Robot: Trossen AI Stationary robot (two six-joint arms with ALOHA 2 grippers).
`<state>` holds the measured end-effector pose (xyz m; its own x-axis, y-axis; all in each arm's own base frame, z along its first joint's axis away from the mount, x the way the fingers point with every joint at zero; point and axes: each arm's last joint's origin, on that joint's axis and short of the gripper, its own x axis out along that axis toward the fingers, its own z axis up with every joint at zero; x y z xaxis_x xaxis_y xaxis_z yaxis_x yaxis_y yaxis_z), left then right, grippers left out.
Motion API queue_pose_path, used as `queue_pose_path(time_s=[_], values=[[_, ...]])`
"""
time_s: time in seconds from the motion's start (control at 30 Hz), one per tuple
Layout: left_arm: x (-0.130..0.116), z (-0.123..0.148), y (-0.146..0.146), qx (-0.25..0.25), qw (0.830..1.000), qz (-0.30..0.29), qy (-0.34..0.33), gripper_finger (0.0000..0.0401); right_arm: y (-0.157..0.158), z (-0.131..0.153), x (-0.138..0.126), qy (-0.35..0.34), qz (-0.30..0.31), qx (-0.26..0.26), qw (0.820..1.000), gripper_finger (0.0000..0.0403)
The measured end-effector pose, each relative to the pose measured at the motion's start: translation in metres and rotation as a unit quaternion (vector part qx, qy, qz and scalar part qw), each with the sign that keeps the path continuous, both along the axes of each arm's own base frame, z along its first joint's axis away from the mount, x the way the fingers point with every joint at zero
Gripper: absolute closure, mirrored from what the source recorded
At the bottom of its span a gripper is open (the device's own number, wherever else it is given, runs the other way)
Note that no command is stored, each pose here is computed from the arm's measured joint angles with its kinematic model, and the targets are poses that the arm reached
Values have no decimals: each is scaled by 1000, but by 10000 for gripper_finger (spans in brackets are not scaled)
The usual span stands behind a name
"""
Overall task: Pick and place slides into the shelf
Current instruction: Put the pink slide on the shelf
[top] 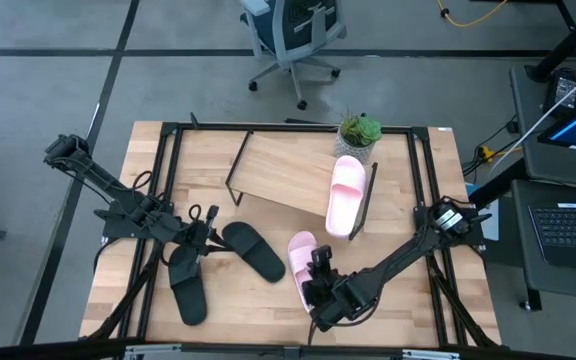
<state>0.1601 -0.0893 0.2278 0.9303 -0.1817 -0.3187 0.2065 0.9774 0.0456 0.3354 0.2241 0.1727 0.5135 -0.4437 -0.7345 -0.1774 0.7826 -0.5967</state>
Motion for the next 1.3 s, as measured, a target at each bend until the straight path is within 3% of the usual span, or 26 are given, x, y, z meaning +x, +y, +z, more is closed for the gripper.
queue_pose_path(time_s=[0.8, 0.97, 1.17, 1.3], values=[[0, 0, 0, 1, 1000, 1, 2, 401, -10, -3, -2, 22, -40, 2, 999, 292], [0, 0, 0, 1, 1000, 1, 2, 401, -14, -3, 0, 18, -54, 8, 998, 321], [0, 0, 0, 2, 1000, 1, 2, 401, -17, -4, 3, 21, -60, 20, 998, 387], [0, 0, 0, 1, 1000, 1, 2, 401, -17, -3, 3, 18, -63, 22, 998, 392]])
